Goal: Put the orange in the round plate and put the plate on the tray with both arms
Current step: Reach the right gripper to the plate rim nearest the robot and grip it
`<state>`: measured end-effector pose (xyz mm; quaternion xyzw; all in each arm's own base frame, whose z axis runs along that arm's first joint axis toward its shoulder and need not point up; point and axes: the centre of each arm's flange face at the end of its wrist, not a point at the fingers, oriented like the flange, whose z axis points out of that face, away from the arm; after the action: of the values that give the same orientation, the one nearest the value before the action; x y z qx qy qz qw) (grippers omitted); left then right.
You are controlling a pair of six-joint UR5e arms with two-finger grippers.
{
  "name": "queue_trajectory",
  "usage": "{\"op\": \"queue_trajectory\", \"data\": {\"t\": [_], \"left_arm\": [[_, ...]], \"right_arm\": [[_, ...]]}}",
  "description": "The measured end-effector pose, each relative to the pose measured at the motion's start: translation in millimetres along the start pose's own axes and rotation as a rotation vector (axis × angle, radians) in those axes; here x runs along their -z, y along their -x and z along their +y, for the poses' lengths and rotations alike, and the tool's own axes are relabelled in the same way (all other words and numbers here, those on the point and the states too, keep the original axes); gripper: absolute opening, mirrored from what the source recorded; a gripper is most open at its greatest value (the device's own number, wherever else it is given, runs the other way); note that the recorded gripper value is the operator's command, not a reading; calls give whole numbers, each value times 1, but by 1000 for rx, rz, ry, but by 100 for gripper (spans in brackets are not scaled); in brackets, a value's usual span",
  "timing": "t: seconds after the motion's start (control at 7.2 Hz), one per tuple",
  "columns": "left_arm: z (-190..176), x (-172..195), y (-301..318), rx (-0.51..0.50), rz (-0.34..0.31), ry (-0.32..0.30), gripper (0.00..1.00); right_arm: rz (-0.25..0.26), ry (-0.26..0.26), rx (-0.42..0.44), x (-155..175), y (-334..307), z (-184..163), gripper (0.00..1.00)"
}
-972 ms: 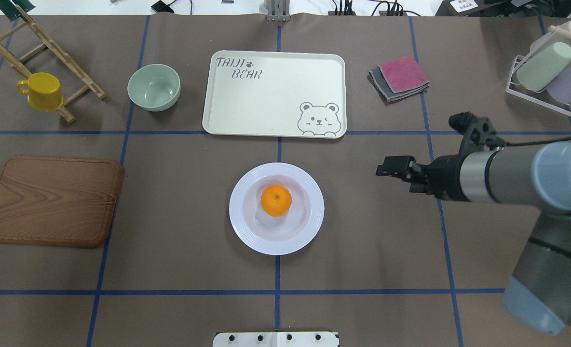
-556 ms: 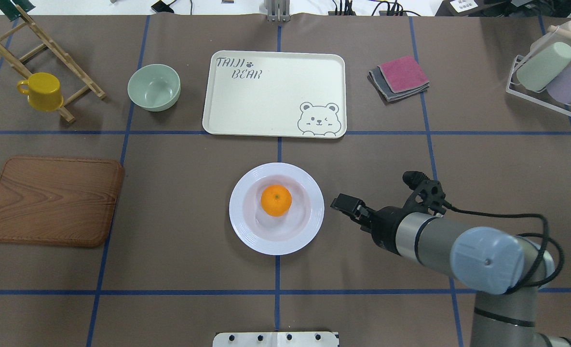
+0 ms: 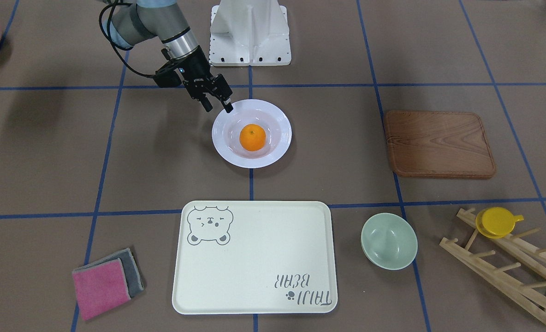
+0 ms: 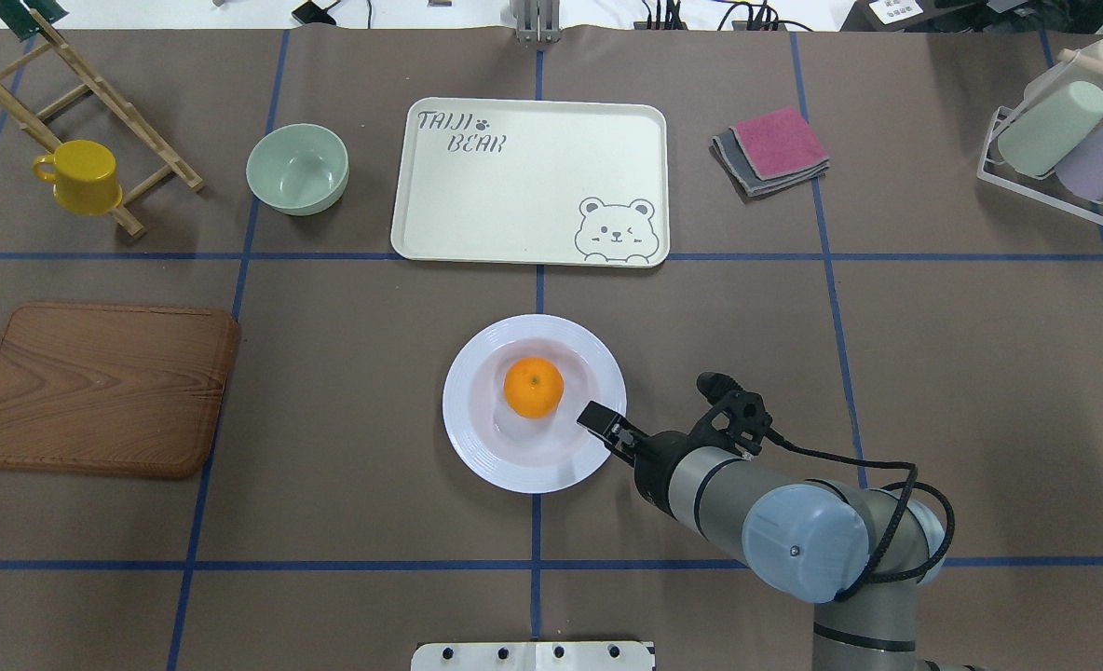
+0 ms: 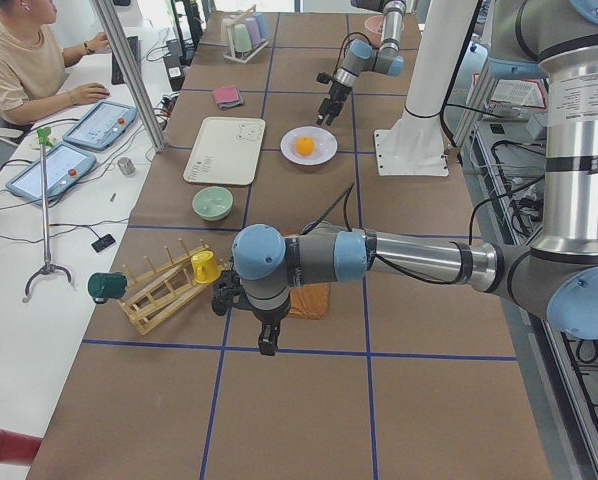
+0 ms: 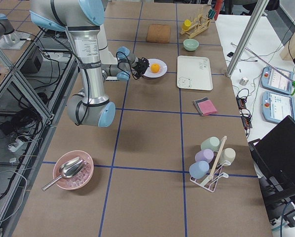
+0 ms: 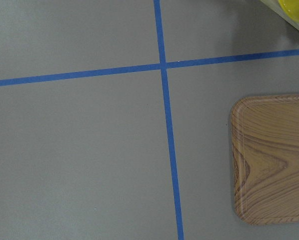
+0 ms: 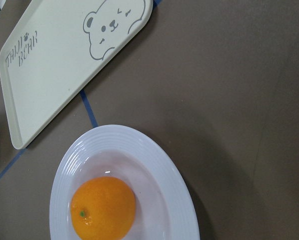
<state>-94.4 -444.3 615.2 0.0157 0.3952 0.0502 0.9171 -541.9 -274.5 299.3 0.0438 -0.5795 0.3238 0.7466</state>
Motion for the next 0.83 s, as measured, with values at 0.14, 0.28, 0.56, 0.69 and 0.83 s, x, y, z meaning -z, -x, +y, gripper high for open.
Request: {"op": "queue_trajectory", "data": {"t": [0.14, 0.28, 0.56, 0.69, 0.83], "left_arm": [[0, 0, 0, 0, 0, 0, 100], [1, 0, 0, 0, 0, 1, 100], [1, 0, 0, 0, 0, 1, 100], [1, -1, 0, 1, 0, 1, 100], [1, -1, 1, 1, 1, 2, 100]], "right_arm": [[5, -6, 8, -7, 1, 2, 79], [5, -9, 10, -11, 4, 4, 72], [12, -14, 13, -20, 6, 7, 72], [17, -17, 16, -26, 5, 8, 62], [20, -19, 16, -30, 7, 9, 1]]}}
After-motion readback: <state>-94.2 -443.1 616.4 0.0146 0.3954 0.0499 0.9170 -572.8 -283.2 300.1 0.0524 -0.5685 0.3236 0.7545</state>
